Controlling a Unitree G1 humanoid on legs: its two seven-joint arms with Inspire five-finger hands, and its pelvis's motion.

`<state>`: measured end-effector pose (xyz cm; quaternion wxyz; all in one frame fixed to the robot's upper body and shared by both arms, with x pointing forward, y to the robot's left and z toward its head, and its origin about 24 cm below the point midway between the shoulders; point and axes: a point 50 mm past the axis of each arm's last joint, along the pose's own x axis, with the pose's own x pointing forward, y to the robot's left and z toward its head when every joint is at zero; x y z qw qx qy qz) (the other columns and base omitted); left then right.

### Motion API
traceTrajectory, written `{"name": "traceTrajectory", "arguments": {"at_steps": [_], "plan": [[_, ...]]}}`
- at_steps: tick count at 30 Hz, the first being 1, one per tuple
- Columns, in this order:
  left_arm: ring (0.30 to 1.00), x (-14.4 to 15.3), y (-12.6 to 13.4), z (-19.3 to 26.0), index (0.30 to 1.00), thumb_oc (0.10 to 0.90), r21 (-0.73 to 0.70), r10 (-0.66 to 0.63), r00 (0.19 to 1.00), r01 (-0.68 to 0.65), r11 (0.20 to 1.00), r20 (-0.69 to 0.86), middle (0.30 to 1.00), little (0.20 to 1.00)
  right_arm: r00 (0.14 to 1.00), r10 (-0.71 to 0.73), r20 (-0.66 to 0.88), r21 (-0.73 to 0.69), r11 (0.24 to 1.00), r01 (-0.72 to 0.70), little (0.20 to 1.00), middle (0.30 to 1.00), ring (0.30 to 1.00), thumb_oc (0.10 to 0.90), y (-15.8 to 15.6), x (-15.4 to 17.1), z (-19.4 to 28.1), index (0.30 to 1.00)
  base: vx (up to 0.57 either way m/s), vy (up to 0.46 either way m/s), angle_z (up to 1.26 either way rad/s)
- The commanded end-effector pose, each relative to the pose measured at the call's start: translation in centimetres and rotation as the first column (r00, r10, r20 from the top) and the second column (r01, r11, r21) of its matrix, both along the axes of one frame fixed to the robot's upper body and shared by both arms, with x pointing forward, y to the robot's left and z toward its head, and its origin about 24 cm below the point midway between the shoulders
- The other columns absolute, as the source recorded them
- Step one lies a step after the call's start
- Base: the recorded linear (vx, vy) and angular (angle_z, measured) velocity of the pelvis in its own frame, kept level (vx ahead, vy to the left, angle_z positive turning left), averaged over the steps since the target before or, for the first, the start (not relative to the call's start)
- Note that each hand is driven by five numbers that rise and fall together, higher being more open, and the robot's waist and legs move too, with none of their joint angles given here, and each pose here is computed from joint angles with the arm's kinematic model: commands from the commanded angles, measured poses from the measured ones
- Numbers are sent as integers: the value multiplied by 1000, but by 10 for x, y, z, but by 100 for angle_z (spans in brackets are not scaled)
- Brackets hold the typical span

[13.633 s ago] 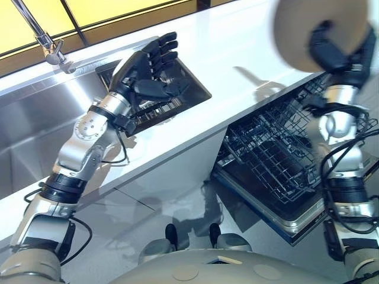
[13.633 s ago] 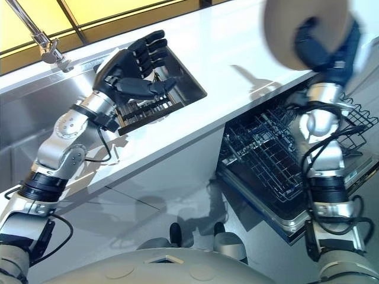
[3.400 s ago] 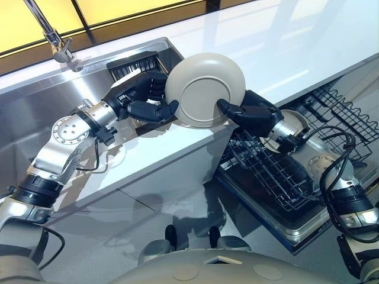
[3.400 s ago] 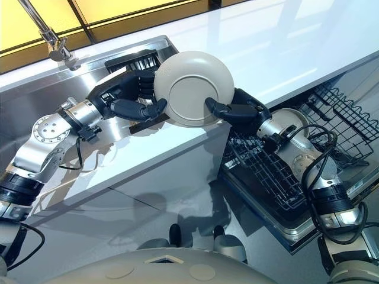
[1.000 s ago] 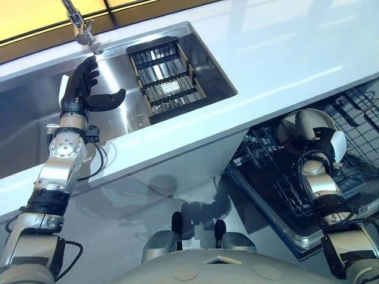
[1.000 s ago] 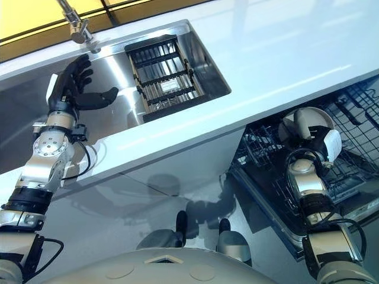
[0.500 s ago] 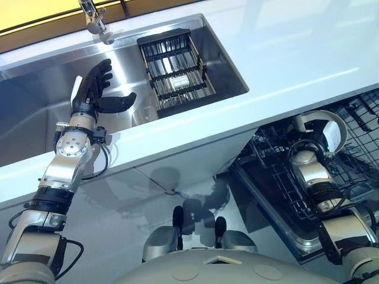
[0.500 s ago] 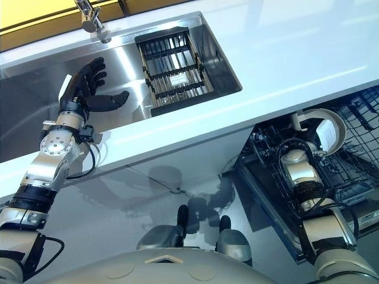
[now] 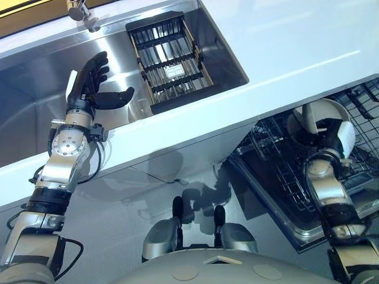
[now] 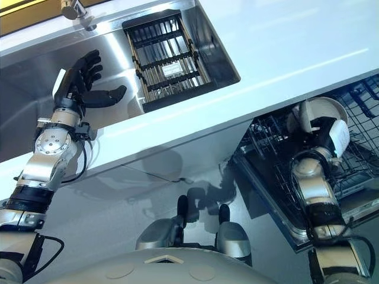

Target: Pick up plates and place into dishwasher.

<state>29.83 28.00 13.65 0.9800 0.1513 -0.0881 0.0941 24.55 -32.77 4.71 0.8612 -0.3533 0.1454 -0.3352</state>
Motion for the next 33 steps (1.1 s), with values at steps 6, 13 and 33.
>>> {"name": "traceTrajectory", "arguments": {"at_steps": [6,13,33], "plan": [[900,-2,6,57,900,800,51,11,969,-24,998,247,900,900,985,139,105,-263,959,-107,200,300,300,100,-14,-2,60,300,-12,27,-19],[900,0,4,57,900,800,56,6,970,-21,998,245,900,900,960,255,117,-277,936,-215,200,300,300,100,-1,3,72,300,-15,22,-12],[900,-6,8,46,900,800,64,26,973,-42,997,229,900,900,825,482,296,-115,875,-471,200,300,300,100,37,11,96,300,-3,4,-1]]}}
